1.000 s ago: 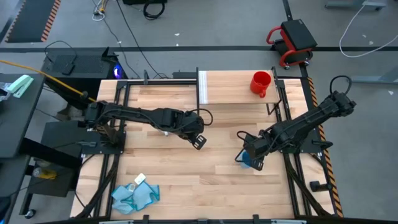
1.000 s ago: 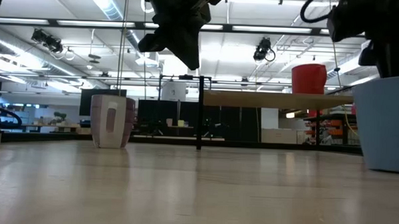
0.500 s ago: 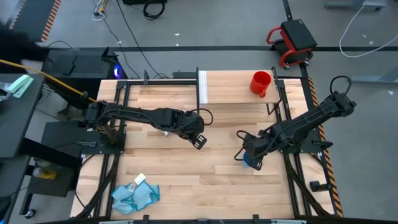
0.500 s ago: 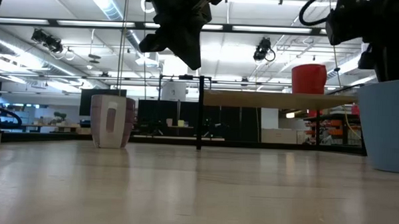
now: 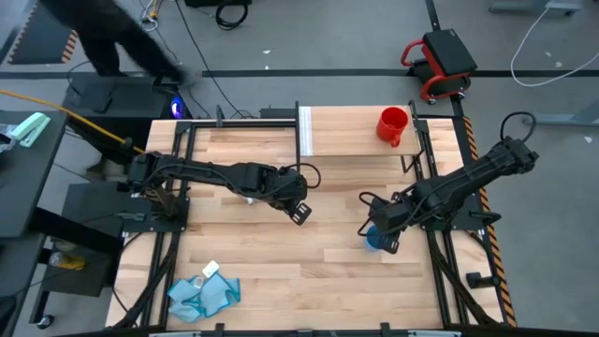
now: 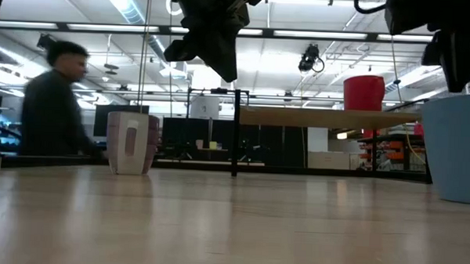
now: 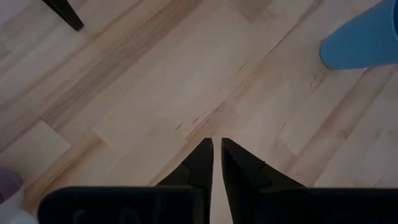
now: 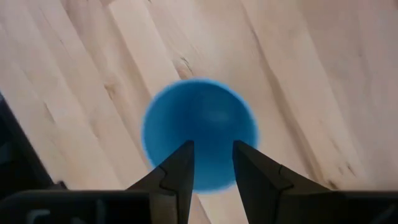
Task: Stack small to large cups/mugs on shelf
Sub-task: Put the blue cup on the shelf
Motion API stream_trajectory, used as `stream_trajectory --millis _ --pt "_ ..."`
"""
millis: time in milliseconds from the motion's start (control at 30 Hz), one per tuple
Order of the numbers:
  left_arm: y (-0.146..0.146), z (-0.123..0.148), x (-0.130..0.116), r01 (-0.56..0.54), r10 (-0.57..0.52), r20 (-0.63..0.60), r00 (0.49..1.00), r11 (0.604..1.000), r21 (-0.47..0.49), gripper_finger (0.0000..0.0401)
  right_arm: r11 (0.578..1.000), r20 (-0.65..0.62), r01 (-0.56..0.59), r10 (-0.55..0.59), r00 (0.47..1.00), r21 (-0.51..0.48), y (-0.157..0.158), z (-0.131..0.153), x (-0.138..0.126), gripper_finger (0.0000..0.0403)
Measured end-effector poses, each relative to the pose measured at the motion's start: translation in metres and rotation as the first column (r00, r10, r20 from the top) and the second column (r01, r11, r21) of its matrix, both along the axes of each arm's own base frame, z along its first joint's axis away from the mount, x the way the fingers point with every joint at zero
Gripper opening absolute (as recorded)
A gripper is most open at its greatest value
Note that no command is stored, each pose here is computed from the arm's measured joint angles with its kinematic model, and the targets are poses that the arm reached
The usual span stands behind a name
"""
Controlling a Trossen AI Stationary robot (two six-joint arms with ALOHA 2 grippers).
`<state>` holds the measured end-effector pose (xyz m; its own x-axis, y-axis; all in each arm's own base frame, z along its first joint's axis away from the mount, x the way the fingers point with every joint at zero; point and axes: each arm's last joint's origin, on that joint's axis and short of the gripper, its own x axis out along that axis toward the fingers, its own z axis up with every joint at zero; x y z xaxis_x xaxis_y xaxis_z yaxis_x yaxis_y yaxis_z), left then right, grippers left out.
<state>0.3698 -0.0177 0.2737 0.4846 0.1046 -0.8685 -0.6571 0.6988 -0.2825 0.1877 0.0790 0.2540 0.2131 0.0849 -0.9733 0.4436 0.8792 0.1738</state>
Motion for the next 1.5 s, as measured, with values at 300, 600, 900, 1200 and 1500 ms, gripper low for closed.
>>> stream_trajectory --millis 300,600,900,1200,1500 --pt "0.001 0.0 0.0 -0.003 0.003 0.001 1.0 1.0 0.0 0.0043 0.999 -0.089 -0.036 0.033 0.996 -0.037 -0.004 -0.017 -0.008 0.0117" --pt "0.001 0.0 0.001 -0.003 0.003 0.007 1.0 1.0 0.0 0.0041 0.999 -0.073 -0.025 0.022 0.997 -0.03 -0.005 -0.034 -0.008 0.0117" --pt "0.001 0.0 0.001 -0.004 0.004 0.007 1.0 1.0 -0.001 0.0041 1.0 -0.043 0.017 -0.018 0.999 -0.008 -0.006 -0.045 -0.006 0.0114" --pt "0.001 0.0 0.001 -0.007 0.007 0.009 1.0 1.0 -0.003 0.0034 0.999 -0.032 0.045 -0.045 0.998 -0.01 -0.014 -0.042 -0.001 0.0036" --pt "0.001 0.0 0.001 -0.004 0.004 0.009 1.0 1.0 -0.001 0.003 1.0 -0.046 0.015 -0.014 0.999 0.022 -0.027 -0.036 0.003 0.0008"
